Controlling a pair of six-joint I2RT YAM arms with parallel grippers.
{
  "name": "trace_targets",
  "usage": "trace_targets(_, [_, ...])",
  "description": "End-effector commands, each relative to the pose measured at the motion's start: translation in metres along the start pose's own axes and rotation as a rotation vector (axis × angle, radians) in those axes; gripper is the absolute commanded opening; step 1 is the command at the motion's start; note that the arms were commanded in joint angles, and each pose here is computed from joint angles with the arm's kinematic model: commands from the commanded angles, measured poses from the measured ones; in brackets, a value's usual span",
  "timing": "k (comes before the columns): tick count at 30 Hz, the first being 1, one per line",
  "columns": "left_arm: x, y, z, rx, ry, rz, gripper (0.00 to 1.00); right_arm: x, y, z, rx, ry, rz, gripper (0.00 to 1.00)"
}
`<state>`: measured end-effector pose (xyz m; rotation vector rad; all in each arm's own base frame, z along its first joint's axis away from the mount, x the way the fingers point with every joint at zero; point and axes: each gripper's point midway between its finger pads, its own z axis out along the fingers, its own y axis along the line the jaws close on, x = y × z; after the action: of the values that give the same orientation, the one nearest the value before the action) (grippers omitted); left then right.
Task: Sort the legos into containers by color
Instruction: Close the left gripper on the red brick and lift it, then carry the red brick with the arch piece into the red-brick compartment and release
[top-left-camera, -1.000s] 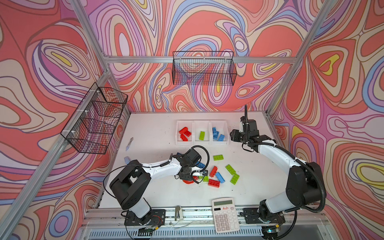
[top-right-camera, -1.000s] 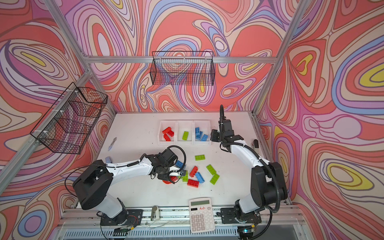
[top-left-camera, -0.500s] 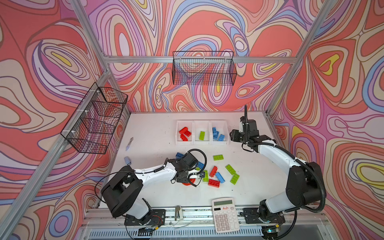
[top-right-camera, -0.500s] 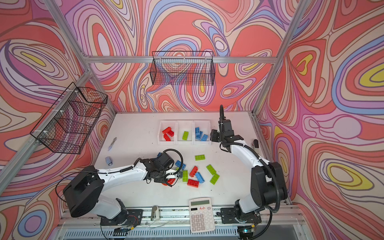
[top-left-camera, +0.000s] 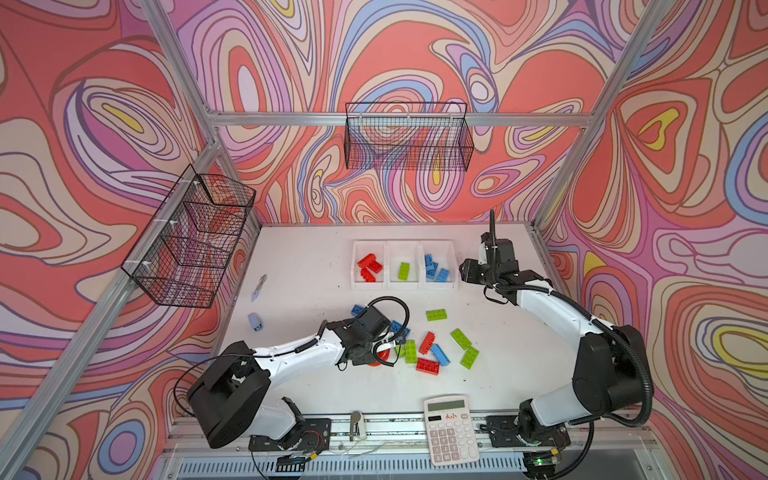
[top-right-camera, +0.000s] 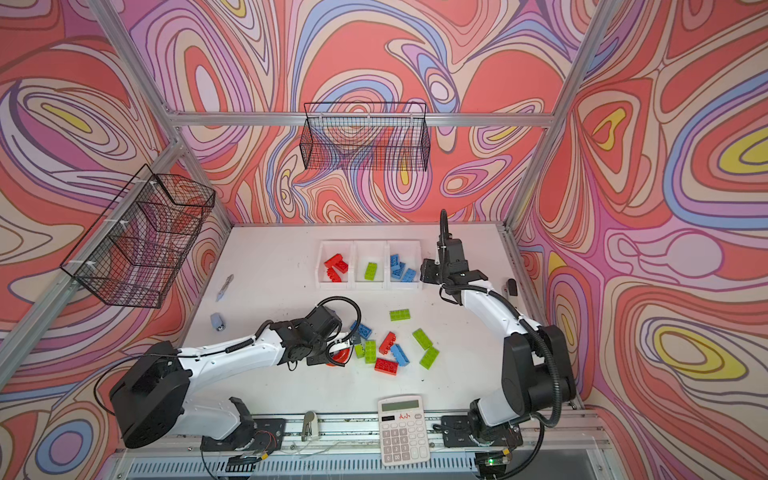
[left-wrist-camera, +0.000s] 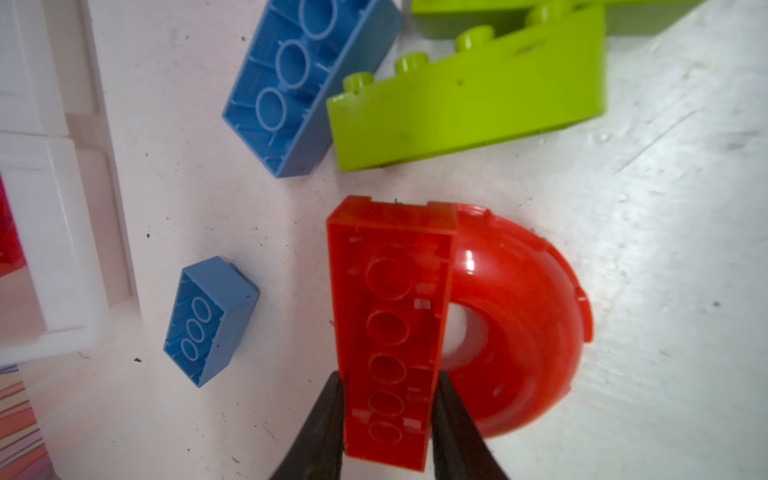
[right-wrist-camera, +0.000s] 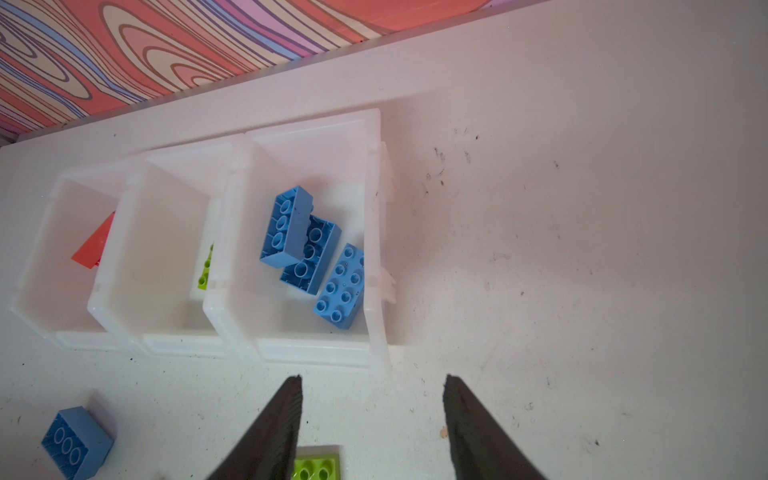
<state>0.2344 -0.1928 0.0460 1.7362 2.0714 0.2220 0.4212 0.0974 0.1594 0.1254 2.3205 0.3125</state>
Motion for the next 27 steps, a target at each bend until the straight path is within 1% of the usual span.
trace_targets(1, [-0.007,0.03,-0.014,-0.065,-0.051,-0.167,0.21,-0.007,0.002,-0.01,-0.011,-0.022,0.01,0.58])
trace_targets(6, [-0.013,0.082,-0.036,-0.174,-0.123,-0.378,0.21,0.001,0.002,-0.01,-0.021,-0.001,0.009,0.58])
trace_targets(10, [-0.017,0.13,-0.047,-0.245,-0.159,-0.526,0.22,0.02,0.0,-0.008,-0.024,0.054,0.008,0.58])
trace_targets(12, [-0.015,0.155,-0.047,-0.273,-0.149,-0.603,0.23,0.033,0.0,-0.006,-0.039,0.094,0.014,0.58])
trace_targets(16, [-0.008,0.212,-0.038,-0.321,-0.115,-0.784,0.23,0.056,-0.004,-0.007,-0.045,0.15,0.03,0.6])
trace_targets(18, [-0.014,0.234,-0.032,-0.339,-0.118,-0.824,0.23,0.066,-0.003,-0.008,-0.057,0.175,0.041,0.61])
trace_targets(20, [-0.024,0.252,-0.021,-0.345,-0.111,-0.832,0.26,0.076,-0.001,-0.008,-0.074,0.202,0.049,0.62])
trace_targets(23, [-0.03,0.269,-0.001,-0.337,-0.051,-0.831,0.27,0.085,0.002,-0.011,-0.077,0.224,0.039,0.63])
trace_targets(27, [-0.035,0.285,0.017,-0.331,-0.043,-0.853,0.28,0.094,0.007,-0.015,-0.07,0.252,0.008,0.65])
